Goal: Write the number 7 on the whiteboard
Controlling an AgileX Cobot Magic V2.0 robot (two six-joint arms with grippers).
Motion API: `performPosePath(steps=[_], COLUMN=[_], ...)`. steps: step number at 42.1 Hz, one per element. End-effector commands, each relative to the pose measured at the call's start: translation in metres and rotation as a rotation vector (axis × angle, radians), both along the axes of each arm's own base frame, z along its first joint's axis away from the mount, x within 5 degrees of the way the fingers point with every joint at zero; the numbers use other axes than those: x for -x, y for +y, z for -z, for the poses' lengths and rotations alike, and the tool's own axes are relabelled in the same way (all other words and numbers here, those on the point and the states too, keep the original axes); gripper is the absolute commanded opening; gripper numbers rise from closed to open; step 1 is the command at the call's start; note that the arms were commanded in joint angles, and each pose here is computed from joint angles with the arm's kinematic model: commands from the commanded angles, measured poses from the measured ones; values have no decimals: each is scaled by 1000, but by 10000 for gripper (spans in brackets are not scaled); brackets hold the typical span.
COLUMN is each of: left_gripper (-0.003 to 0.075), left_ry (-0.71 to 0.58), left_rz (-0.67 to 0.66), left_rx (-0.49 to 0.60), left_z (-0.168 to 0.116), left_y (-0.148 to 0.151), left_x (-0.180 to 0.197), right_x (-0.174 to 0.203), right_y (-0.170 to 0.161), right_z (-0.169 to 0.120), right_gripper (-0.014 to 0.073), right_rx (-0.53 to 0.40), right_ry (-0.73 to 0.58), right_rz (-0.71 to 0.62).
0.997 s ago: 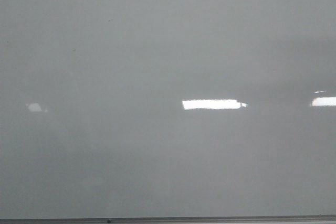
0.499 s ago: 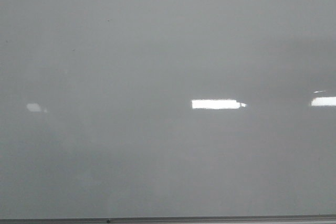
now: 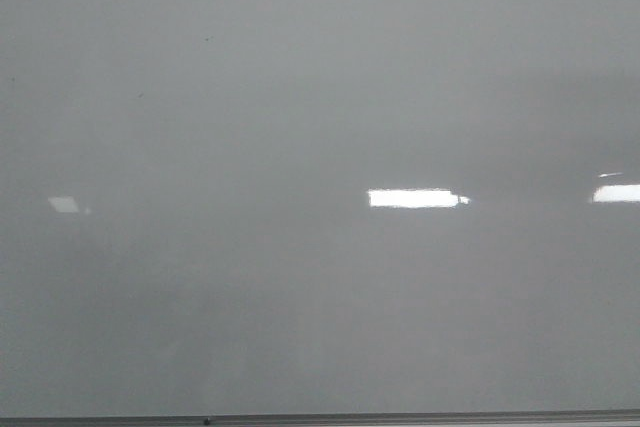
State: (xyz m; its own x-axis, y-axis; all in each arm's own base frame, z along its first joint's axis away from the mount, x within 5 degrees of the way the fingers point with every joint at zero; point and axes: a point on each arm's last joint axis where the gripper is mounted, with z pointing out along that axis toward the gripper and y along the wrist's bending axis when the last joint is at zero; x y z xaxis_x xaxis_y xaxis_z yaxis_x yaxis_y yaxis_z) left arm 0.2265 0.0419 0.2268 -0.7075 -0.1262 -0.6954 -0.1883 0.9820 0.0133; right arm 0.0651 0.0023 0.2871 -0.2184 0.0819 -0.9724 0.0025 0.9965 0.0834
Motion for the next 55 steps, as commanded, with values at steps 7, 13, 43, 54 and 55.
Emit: performPosePath(steps=[7, 13, 43, 54, 55], left_gripper=[597, 507, 309, 22, 8], left_ry=[-132, -180, -267, -246, -238], left_rz=[42, 49, 107, 112, 111], left_rx=[-52, -58, -45, -43, -43], left_z=[4, 3, 15, 15, 14], left_y=[6, 6, -8, -10, -10], left_x=[-36, -40, -59, -57, -56], right_x=[-1, -1, -1, -1, -1], right_y=[-1, -1, -1, -1, -1], right_z=[-16, -16, -16, -16, -16], right_gripper=[580, 580, 580, 580, 580], right_rx=[16, 16, 16, 16, 16], right_ry=[-82, -80, -80, -80, -80], right_rz=[14, 14, 14, 14, 14])
